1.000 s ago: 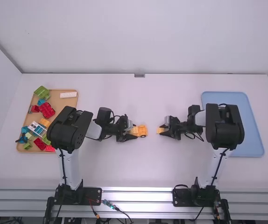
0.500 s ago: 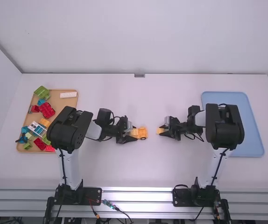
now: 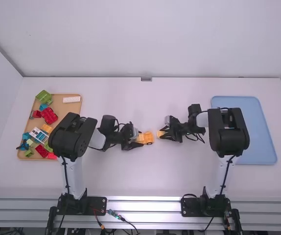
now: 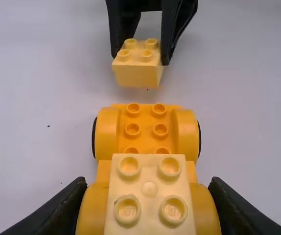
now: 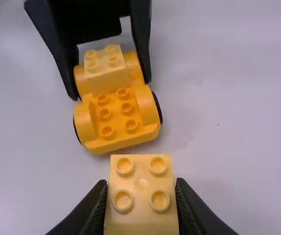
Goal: Assemble lego blocks to make yellow taxi
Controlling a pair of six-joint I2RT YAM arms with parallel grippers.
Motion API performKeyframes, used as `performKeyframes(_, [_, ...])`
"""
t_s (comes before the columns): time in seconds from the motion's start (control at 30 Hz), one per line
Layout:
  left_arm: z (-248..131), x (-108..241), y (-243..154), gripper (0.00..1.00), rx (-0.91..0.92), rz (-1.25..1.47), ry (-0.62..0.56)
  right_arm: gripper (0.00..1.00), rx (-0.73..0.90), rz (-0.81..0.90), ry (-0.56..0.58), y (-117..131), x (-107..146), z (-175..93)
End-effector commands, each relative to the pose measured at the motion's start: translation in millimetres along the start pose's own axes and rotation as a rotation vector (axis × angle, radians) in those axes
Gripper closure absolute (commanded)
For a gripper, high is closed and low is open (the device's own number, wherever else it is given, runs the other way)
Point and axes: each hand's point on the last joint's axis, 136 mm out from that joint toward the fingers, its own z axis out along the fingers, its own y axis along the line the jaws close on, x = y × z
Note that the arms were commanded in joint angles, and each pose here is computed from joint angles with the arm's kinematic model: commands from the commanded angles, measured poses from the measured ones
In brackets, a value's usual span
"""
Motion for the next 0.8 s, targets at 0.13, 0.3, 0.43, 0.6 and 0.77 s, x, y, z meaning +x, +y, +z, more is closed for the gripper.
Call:
performKeyframes(0.13, [-2, 31, -13, 0.82, -0.038, -0.036, 0.102, 0.87, -0.071, -0.043, 0.002, 6, -13, 8])
performKeyframes(0.3, [-2, 37, -17, 0.82, -0.024, -0.07, 0.127, 0.87, -0.115, -0.096, 0.005, 10, -24, 10])
performKeyframes(0.43, [-1, 39, -16, 0.87, -0.006, -0.103, 0.146, 0.88, -0.142, -0.116, 0.006, 15, -30, 14])
performKeyframes(0.6, [1, 39, -13, 0.9, 0.016, -0.142, 0.169, 0.89, -0.168, -0.146, 0.006, 21, -33, 24])
performKeyframes(0.77, [3, 37, -8, 0.91, 0.019, -0.148, 0.174, 0.9, -0.163, -0.151, -0.003, 22, -32, 35])
